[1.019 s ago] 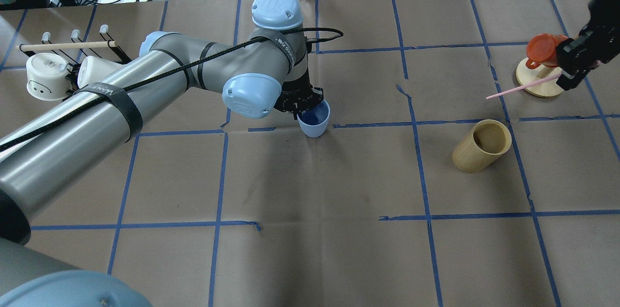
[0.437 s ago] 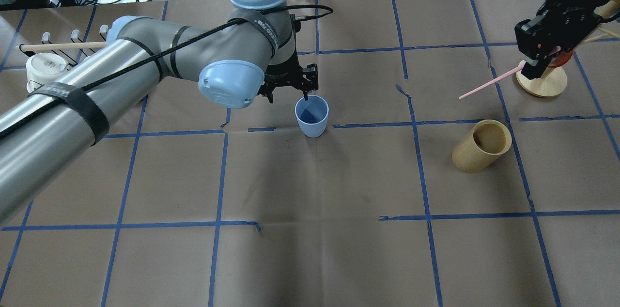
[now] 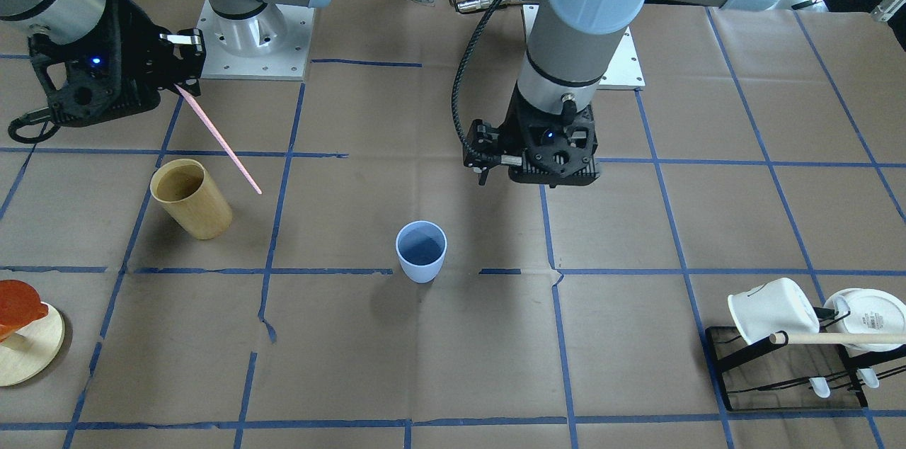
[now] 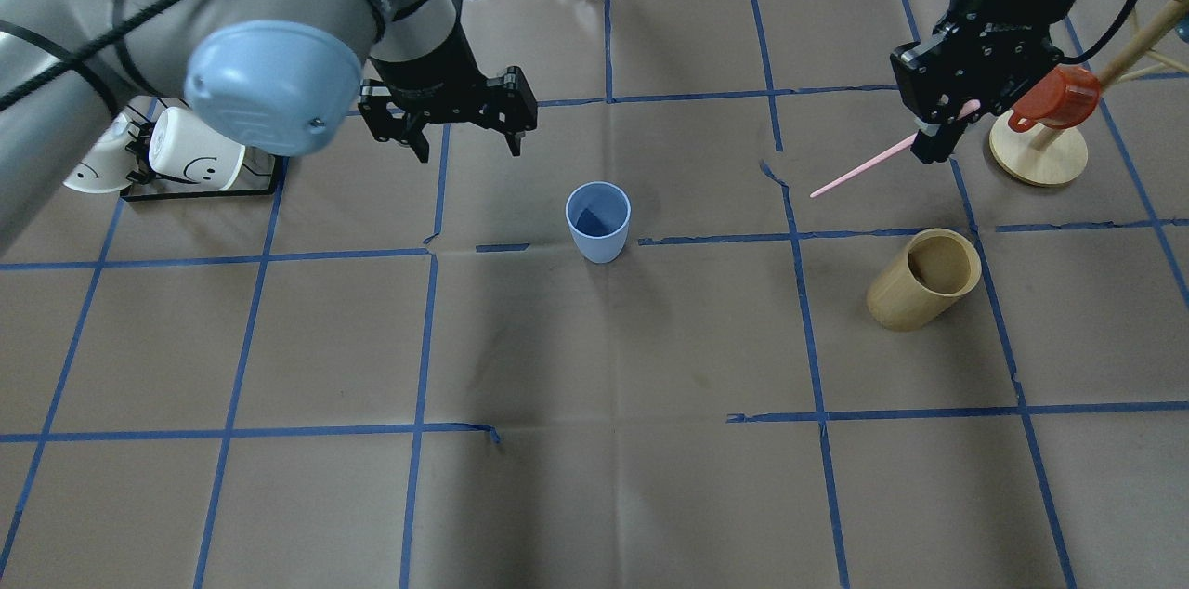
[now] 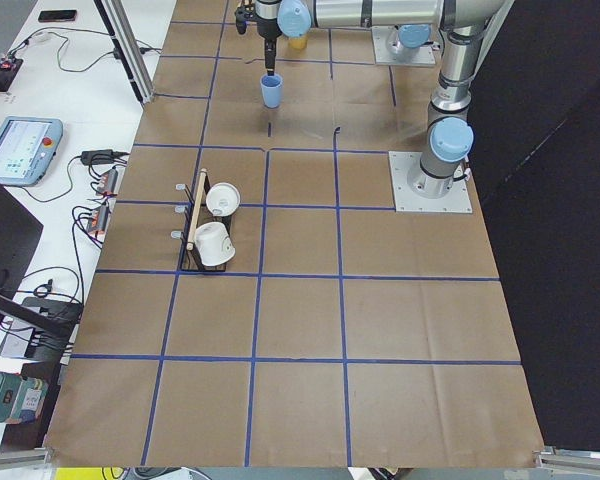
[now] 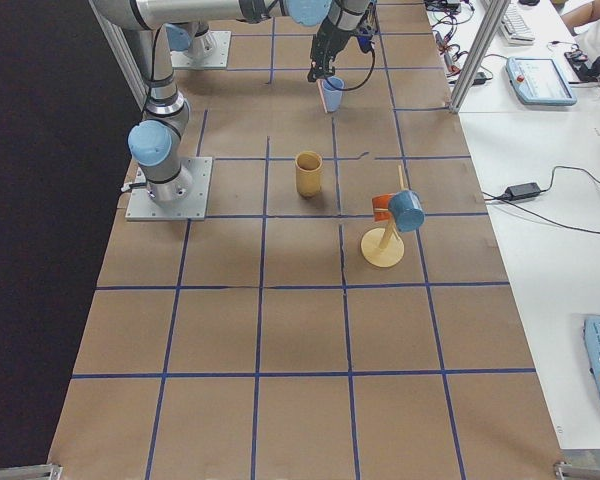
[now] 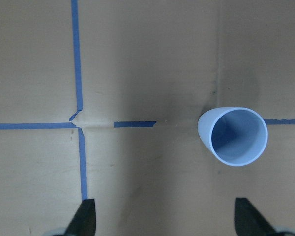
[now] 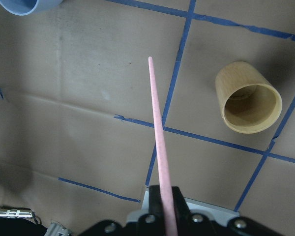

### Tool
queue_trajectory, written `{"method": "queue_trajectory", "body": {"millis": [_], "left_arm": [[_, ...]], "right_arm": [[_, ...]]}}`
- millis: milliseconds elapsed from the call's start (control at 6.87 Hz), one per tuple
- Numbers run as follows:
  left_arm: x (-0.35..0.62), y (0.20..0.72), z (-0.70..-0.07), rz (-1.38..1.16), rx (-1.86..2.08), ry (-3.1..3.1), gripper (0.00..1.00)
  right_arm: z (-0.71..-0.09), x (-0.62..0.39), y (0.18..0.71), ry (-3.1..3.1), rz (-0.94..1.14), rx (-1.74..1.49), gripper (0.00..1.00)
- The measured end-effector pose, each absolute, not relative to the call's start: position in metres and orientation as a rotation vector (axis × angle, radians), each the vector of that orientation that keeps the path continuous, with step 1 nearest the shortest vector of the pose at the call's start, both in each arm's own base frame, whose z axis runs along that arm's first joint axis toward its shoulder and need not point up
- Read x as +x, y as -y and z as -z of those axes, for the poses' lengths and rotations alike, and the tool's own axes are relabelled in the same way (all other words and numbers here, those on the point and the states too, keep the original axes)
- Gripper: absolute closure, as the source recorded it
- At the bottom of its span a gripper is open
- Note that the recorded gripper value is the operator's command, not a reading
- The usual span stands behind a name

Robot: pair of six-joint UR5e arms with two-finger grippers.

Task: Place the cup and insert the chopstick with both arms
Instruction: 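Release blue cup and retract left gripper while right carries chopstick toward it, then lower the pink chopstick into the blue cup with the right gripper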

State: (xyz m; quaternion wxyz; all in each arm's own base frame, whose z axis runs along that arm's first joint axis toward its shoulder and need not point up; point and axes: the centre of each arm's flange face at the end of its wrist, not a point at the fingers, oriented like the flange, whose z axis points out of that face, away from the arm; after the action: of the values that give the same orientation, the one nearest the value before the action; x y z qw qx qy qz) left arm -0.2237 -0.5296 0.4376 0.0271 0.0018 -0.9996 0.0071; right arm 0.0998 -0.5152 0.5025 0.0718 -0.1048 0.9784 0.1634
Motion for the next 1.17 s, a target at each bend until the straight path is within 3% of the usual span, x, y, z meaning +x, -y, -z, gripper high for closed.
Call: {"method": "queue_trajectory", "body": {"millis": [583, 1165], "left_arm": [[-0.146, 0.522, -0.486, 0.003, 0.064, 3.091, 0.0], [-0.104, 0.493, -0.515, 0.032, 0.134, 3.09, 0.0]], "right_arm": [[-0.491, 0.168, 0.509, -2.854, -0.535, -0.141, 0.93], [-0.47, 0.2, 0.522, -2.737, -0.637, 0.242, 0.93]]}}
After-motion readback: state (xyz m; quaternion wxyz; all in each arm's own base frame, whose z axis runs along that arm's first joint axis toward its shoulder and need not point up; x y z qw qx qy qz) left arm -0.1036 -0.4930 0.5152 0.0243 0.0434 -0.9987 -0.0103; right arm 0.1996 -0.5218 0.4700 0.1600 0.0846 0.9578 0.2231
